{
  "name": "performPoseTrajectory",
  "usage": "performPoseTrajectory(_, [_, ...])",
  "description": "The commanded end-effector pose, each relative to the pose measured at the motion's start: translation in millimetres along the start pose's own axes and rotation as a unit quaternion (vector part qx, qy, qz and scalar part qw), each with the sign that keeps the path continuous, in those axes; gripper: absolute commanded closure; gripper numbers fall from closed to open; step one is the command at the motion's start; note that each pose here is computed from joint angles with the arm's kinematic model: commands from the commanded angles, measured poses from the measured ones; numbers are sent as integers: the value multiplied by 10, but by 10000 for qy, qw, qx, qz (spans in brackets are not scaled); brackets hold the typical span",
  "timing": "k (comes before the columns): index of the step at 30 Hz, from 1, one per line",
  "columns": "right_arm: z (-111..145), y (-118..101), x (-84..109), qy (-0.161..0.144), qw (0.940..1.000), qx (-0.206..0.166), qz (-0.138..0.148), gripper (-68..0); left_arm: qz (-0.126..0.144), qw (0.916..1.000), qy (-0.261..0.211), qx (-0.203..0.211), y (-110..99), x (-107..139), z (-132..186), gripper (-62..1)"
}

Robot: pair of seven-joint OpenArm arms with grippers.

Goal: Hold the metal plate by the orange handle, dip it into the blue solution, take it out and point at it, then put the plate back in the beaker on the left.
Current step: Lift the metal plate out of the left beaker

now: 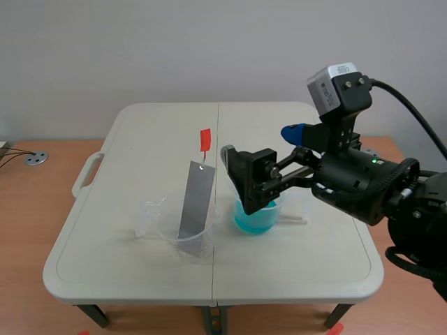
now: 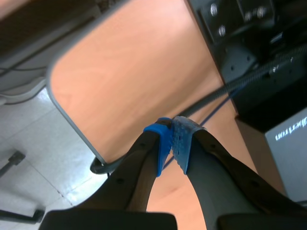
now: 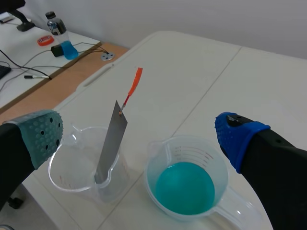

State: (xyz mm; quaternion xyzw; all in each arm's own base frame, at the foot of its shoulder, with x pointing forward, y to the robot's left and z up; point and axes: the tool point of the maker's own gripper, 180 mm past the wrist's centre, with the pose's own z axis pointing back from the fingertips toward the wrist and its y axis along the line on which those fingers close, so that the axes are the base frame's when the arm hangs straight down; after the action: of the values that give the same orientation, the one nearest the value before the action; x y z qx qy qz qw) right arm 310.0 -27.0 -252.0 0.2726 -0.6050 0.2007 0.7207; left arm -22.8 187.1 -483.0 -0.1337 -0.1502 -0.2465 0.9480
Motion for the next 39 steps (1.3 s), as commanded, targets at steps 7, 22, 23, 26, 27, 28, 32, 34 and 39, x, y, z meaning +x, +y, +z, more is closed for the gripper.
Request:
performPoseTrajectory(7, [-259, 114, 56, -116, 9995, 257, -171, -663, 100, 9998, 125, -140, -165, -106, -146, -15])
performPoseTrajectory(22, [-681, 110, -137, 33, 9969, 441, -658, -663, 140, 9997, 163, -146, -185, -125, -160, -15])
performPoseTrajectory(23, [-709, 127, -149, 56, 9967, 473, -661, -663, 140, 9997, 163, -146, -185, -125, -160, -15])
performPoseTrajectory(26, [-778, 172, -173, 100, 9961, 545, -685, -663, 141, 9997, 164, -147, -186, -126, -159, -15])
performPoseTrajectory(27, [-799, 180, -173, 98, 9959, 553, -702, -663, 141, 9997, 164, -147, -186, -126, -159, -15])
performPoseTrajectory(28, [-817, 192, -181, 110, 9957, 568, -720, -663, 141, 9997, 164, -147, -186, -126, -159, -15])
performPoseTrajectory(32, [-890, 272, -168, 98, 9948, 684, -752, -663, 143, 9997, 152, -146, -186, -120, -160, -15])
performPoseTrajectory(34, [-915, 297, -166, 96, 9944, 707, -782, -663, 143, 9997, 136, -146, -186, -114, -160, -15])
performPoseTrajectory(39, [-957, 311, -190, 115, 9937, 704, -859, -663, 143, 9997, 135, -146, -186, -114, -160, -15])
